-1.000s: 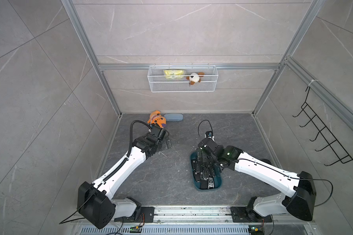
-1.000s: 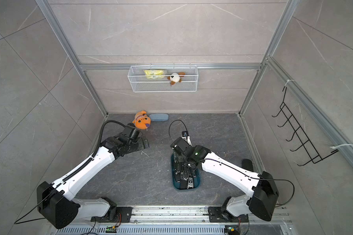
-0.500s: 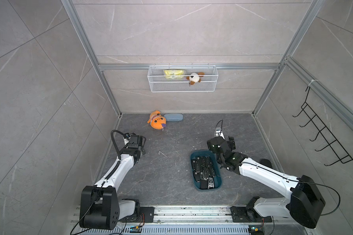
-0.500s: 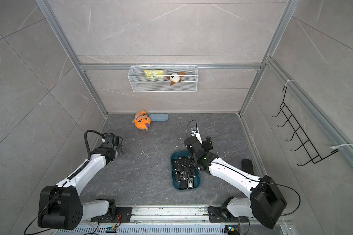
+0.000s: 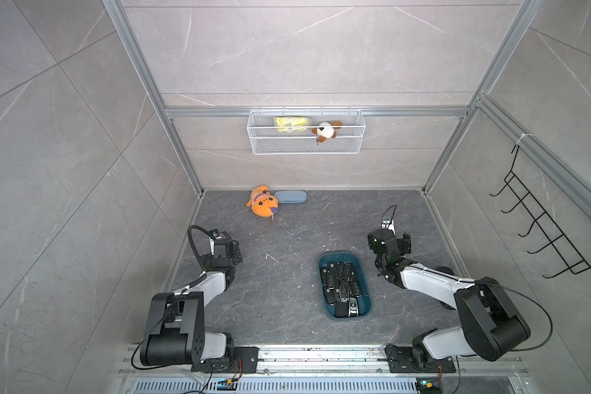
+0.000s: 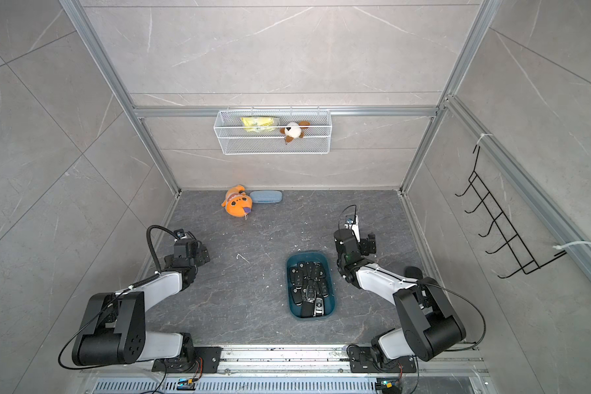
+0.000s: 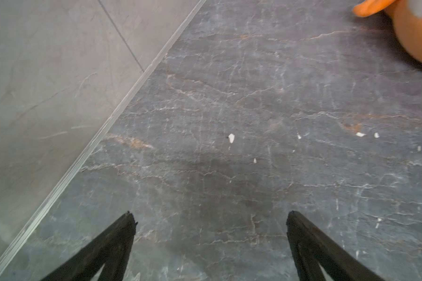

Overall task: Place the car key into the storage box
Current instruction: Reset both arms

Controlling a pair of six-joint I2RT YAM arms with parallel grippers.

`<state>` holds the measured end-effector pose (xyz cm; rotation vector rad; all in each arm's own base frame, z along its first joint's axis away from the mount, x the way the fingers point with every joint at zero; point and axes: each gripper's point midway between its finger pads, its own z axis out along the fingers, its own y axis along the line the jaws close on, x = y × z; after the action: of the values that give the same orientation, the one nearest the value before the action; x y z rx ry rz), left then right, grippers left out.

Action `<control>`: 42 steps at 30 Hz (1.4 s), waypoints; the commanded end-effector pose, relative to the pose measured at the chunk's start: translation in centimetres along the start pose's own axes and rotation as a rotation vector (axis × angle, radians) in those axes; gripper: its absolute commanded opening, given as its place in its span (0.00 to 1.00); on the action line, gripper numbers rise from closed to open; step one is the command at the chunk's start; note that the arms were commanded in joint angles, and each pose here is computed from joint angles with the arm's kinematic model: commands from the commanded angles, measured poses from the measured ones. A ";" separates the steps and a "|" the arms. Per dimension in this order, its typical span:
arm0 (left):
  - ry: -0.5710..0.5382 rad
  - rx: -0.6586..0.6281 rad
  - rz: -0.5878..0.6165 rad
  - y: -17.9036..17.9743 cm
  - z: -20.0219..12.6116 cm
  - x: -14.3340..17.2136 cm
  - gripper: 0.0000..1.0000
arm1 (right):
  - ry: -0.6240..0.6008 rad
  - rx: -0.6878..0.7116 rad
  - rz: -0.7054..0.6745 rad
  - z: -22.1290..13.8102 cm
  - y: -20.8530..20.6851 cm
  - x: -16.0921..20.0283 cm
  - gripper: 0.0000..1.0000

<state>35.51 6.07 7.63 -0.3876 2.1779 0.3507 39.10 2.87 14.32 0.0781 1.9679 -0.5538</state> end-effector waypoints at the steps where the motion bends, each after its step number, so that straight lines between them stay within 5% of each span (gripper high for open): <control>1: -0.182 0.080 0.007 -1.3 -0.1 -3.8 1.00 | 0.031 -0.014 0.018 1.1 -0.3 1.2 1.00; 19: -0.253 0.258 0.038 -3.4 0.4 -1.9 1.00 | -0.124 -0.296 0.185 1.0 0.2 4.6 1.00; 42: -0.257 0.256 0.041 -3.3 0.4 -2.0 1.00 | -0.129 -0.285 0.196 1.7 0.0 4.5 1.00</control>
<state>37.76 3.44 7.61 -0.1696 1.9952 0.1248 38.24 1.17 9.29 0.0470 1.8915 -0.1601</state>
